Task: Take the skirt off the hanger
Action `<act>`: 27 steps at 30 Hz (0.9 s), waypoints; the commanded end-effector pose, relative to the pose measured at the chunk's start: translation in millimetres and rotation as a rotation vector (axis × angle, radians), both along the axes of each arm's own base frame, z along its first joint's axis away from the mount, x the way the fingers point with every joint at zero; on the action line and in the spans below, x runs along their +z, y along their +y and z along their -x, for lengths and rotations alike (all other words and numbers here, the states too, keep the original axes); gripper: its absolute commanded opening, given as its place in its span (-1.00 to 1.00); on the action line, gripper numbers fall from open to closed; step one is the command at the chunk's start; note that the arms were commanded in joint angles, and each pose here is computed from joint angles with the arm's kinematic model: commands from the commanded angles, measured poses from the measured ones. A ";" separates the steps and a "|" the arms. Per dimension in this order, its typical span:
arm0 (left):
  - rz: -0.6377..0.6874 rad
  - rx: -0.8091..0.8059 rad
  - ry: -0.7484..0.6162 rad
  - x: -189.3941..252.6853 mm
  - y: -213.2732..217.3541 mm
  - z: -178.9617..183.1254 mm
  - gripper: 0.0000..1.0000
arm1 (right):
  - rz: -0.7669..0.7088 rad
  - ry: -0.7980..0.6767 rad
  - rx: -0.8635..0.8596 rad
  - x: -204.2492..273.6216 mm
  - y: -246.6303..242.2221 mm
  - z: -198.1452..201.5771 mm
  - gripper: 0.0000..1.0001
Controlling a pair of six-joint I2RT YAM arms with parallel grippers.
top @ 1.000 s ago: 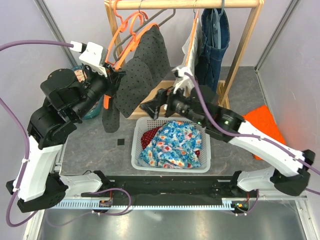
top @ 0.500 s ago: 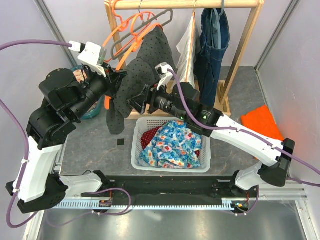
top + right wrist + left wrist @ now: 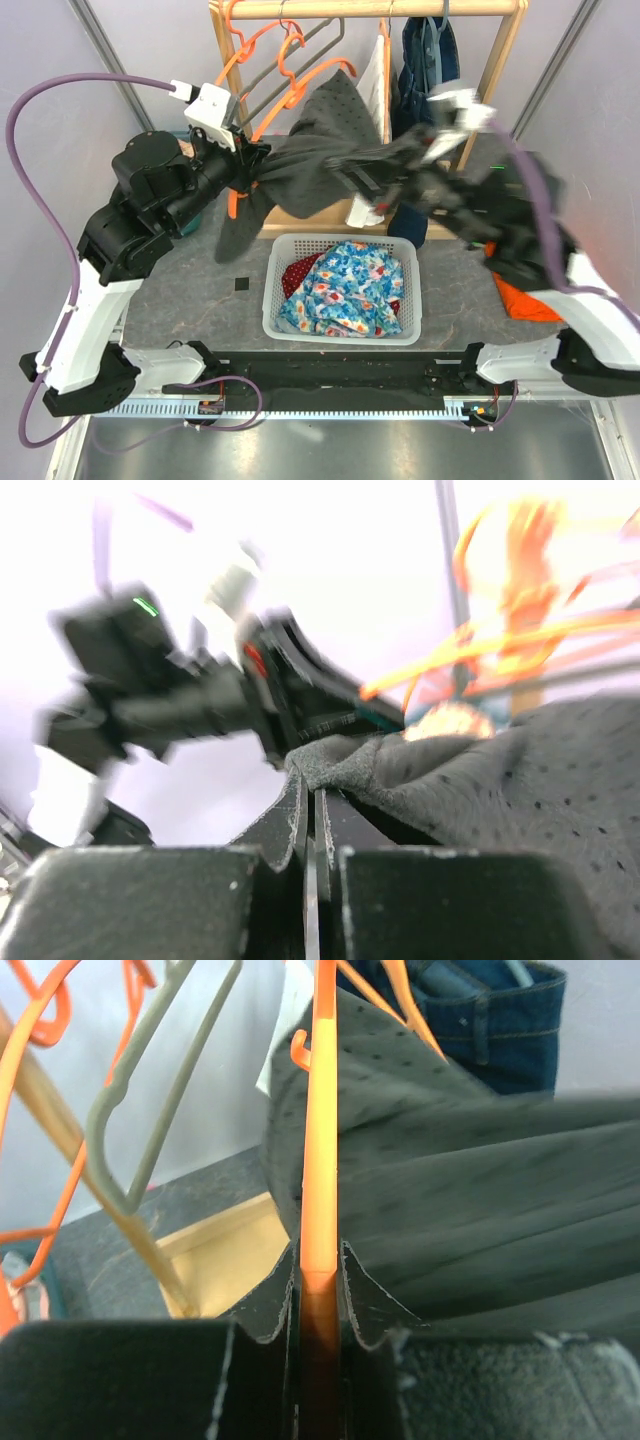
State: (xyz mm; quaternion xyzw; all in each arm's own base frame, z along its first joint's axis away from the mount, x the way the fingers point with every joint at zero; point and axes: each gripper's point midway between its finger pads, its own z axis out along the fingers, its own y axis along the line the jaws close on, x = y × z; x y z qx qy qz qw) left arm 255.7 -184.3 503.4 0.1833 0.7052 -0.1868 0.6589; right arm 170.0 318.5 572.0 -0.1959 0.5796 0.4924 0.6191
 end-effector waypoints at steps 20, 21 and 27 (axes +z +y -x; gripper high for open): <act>0.055 0.109 -0.091 24.1 4.7 -26.8 -0.96 | -0.447 -0.391 -0.178 158.7 -265.1 115.9 -1.00; 0.056 0.109 -0.090 24.5 3.9 -27.6 -0.97 | -0.467 -0.407 -0.188 159.2 -276.1 121.4 -1.00; 0.066 0.106 -0.095 29.1 2.0 -28.7 -0.97 | -0.342 -0.343 -0.236 149.1 -249.2 95.5 -1.00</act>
